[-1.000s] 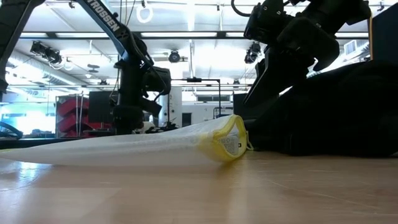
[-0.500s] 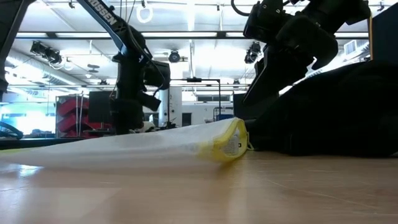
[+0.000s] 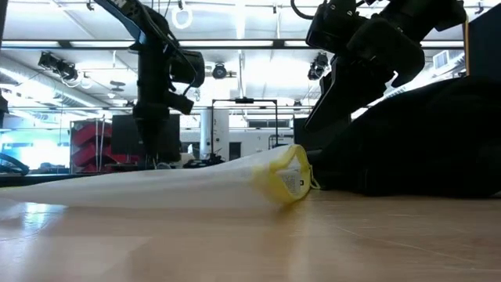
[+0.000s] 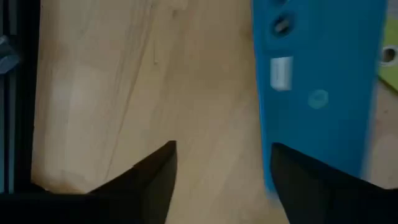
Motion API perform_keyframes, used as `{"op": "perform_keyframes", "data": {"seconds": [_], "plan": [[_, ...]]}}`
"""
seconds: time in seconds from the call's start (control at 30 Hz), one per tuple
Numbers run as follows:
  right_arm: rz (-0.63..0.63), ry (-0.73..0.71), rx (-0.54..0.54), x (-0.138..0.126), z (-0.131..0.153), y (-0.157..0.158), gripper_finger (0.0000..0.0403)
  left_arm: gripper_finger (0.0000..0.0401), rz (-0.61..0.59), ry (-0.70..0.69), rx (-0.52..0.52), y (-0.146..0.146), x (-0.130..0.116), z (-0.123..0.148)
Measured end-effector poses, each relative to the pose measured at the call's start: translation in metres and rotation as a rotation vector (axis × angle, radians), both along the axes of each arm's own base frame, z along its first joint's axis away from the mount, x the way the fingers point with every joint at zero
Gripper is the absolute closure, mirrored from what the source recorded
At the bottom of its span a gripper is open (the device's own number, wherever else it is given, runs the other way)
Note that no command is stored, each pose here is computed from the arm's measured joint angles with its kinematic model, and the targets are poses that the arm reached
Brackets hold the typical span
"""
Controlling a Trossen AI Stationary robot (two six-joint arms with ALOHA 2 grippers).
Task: Unpack backpack
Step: Put the blue cellphone into the white zip bag
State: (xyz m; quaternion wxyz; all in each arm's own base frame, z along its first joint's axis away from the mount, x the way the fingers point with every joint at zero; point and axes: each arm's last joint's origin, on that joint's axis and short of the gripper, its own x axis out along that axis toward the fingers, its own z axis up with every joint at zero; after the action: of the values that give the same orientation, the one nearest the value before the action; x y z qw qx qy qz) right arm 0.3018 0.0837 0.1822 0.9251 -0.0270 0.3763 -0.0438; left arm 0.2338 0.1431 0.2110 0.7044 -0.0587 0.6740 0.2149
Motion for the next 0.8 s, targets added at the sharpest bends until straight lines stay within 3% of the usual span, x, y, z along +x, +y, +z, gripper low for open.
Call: {"op": "perform_keyframes", "data": {"seconds": [0.13,0.27,0.4,0.57,0.8], "plan": [[0.000,-0.005,0.001,0.000,0.000,0.000,0.0250,0.0253,0.003,-0.009,-0.006,-0.001,-0.002,0.004],[0.000,-0.009,0.002,0.001,0.001,0.000,0.0252,0.0318,0.014,-0.064,-0.097,-0.004,-0.001,0.003],[0.000,-0.009,0.002,0.001,0.001,0.000,0.0249,0.0338,0.027,-0.128,-0.191,-0.007,0.001,0.003],[0.000,-0.009,0.002,0.001,0.001,0.000,0.0245,0.0290,0.022,-0.150,-0.234,-0.008,0.002,0.003],[0.001,-0.008,0.002,0.001,0.001,0.000,0.0246,0.0149,0.037,-0.193,-0.277,-0.010,0.002,-0.008]]}}
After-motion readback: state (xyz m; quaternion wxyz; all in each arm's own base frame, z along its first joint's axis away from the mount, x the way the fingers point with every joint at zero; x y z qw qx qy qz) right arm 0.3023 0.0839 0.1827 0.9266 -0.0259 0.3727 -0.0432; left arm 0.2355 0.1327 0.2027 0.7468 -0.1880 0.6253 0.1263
